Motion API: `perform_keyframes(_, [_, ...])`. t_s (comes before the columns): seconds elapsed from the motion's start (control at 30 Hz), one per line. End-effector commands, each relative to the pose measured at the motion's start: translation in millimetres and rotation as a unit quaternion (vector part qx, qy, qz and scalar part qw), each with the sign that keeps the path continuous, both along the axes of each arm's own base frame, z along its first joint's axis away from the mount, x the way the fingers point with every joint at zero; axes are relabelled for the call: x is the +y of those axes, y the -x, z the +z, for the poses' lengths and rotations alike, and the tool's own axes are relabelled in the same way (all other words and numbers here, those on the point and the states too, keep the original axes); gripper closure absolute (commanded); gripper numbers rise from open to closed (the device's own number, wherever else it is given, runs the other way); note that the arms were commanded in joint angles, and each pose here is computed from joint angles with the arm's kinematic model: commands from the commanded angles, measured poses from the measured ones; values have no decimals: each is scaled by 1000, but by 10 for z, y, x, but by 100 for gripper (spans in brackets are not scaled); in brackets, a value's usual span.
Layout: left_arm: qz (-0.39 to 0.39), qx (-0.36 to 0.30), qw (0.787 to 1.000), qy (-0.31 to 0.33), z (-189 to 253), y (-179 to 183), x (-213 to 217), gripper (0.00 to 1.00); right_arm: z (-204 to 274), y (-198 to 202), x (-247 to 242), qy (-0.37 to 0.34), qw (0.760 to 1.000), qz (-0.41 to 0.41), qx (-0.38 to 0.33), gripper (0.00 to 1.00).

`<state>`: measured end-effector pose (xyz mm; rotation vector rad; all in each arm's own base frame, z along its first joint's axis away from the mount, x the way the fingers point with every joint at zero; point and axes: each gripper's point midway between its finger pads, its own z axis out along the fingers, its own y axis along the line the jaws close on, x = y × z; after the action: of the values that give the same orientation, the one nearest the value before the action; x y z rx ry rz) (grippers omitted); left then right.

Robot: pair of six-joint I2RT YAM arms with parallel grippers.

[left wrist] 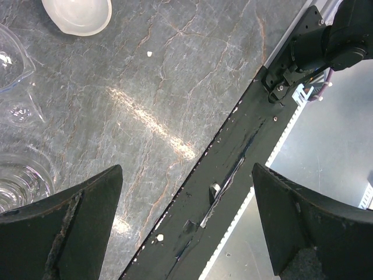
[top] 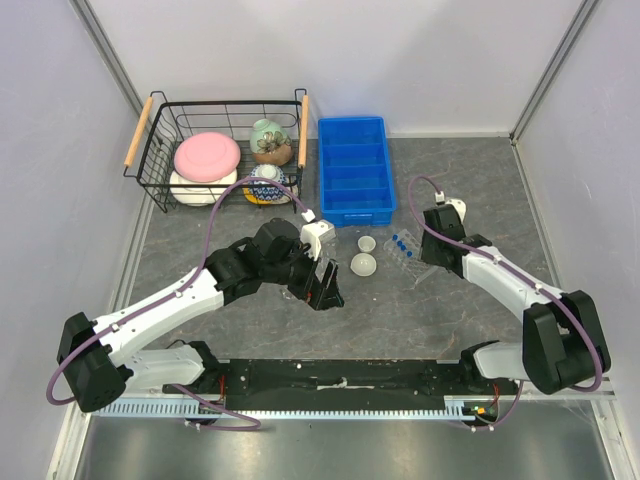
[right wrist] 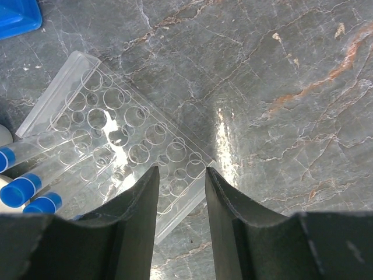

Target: Organize the chemistry lab equipment

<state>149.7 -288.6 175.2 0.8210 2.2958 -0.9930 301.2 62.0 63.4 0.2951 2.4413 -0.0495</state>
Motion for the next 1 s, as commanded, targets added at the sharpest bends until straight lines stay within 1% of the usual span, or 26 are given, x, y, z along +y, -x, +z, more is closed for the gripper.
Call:
perform_keyframes(0.0, [-13, -14, 1000, 24, 113, 0, -43, 2, -32, -38, 32, -6, 1000, 8, -4, 56])
perform_keyframes(0.6, [-13, -14, 1000, 23, 100, 3, -39, 2, -161, -40, 27, -1, 1000, 7, 7, 57])
perform_keyframes(0.97, [-13, -15, 999, 25, 116, 3, -40, 2, -221, -34, 40, -2, 1000, 8, 14, 62])
